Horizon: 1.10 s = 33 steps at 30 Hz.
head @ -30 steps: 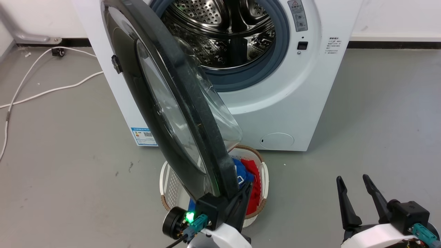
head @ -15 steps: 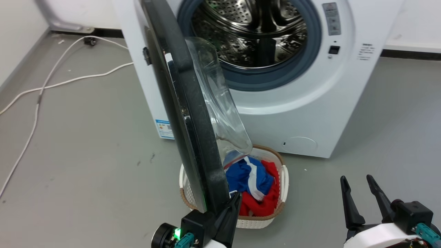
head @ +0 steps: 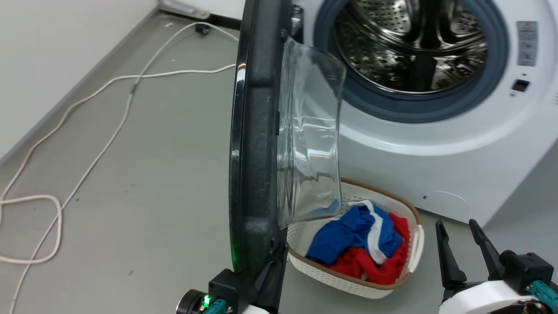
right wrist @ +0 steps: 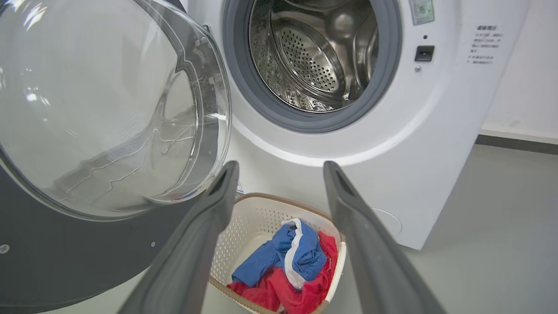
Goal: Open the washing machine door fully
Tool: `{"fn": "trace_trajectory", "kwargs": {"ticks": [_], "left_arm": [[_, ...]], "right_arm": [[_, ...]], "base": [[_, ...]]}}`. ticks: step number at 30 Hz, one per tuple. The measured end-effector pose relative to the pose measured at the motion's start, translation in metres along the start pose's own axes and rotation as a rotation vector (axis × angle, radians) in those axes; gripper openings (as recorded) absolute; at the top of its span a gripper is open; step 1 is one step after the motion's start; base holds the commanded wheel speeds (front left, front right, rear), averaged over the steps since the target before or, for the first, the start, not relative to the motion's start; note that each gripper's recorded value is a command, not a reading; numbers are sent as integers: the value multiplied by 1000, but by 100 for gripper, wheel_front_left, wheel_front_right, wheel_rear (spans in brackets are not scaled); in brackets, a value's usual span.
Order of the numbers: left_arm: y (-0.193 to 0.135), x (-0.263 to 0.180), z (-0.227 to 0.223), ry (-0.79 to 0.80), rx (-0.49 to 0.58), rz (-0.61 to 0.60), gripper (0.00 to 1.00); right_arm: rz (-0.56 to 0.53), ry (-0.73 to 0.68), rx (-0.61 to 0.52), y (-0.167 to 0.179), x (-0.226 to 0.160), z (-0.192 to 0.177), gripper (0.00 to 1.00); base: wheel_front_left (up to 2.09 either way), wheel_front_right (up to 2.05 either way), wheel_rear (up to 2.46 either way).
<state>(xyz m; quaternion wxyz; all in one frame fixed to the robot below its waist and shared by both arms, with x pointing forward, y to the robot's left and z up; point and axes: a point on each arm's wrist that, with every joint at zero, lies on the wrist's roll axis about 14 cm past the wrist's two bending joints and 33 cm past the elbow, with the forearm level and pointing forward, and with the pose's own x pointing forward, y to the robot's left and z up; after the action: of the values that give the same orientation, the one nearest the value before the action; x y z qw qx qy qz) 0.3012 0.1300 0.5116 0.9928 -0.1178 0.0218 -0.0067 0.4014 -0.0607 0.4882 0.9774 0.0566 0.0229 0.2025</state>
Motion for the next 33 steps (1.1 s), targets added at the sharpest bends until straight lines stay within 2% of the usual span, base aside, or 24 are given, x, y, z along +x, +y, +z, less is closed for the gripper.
{"fn": "trace_trajectory", "kwargs": {"ticks": [8, 13, 23, 33], "left_arm": [[65, -17, 9, -50, -37, 231, 0], [105, -20, 15, -72, -11, 338, 0], [180, -4, 37, -113, 47, 504, 0], [242, 11, 56, -108, 149, 606, 0]], "right_arm": [[108, 8, 4, 34, 24, -2, 100], [125, 26, 5, 38, 29, -7, 100], [64, 62, 1, 15, 28, -17, 100], [-1, 88, 6, -11, 29, -27, 100]], "base": [[0, 0, 0], [0, 0, 0], [0, 0, 0], [0, 0, 0]]}}
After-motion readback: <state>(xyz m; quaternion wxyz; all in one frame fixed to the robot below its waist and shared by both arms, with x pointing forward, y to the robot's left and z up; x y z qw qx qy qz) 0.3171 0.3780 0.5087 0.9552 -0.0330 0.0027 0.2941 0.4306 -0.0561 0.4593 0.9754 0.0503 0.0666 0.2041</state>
